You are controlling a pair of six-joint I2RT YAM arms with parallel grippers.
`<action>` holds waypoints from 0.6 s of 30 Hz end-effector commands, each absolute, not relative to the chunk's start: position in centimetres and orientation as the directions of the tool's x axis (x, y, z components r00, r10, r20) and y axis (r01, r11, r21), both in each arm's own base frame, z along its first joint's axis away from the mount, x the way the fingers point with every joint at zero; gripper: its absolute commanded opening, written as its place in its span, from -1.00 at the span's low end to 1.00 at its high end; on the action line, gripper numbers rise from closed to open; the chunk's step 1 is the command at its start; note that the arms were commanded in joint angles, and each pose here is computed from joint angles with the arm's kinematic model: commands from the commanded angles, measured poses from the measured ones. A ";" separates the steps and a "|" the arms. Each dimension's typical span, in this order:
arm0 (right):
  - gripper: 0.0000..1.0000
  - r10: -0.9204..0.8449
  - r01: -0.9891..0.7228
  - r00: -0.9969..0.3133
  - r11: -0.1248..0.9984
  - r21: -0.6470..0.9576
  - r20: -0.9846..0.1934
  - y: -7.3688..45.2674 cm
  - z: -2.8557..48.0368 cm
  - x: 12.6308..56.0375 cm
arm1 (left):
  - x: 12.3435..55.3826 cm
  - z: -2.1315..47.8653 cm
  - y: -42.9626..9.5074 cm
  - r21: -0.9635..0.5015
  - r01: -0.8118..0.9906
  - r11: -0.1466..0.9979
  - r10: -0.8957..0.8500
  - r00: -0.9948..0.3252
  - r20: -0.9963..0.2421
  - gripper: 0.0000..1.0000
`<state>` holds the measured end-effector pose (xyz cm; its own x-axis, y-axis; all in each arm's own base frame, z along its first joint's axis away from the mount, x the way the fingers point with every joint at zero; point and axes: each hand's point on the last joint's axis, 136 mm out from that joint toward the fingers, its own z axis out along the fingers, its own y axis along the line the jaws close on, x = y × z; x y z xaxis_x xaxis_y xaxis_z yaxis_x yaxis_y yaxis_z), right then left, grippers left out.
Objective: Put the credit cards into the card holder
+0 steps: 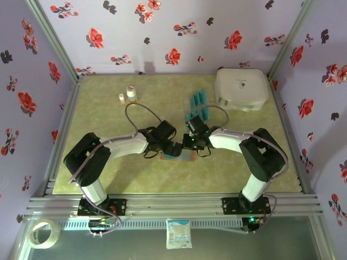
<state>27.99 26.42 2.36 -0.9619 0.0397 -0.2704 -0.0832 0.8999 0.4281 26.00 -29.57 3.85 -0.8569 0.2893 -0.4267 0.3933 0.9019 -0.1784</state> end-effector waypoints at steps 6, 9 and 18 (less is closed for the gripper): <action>-0.95 0.052 -0.059 -0.971 0.892 0.448 -0.233 26.7 1.2 27.5 | 25.5 3.4 -30.6 -0.178 0.450 0.875 0.337 -0.830 -0.444 0.99; -0.95 0.055 -0.057 -0.971 0.891 0.451 -0.232 26.7 1.3 27.5 | 25.3 3.4 -31.0 -0.176 0.469 0.865 0.352 -0.819 -0.454 0.99; -0.96 0.058 -0.050 -0.974 0.887 0.458 -0.219 27.0 0.8 27.2 | 24.4 3.5 -31.8 -0.184 0.510 0.840 0.373 -0.790 -0.487 0.99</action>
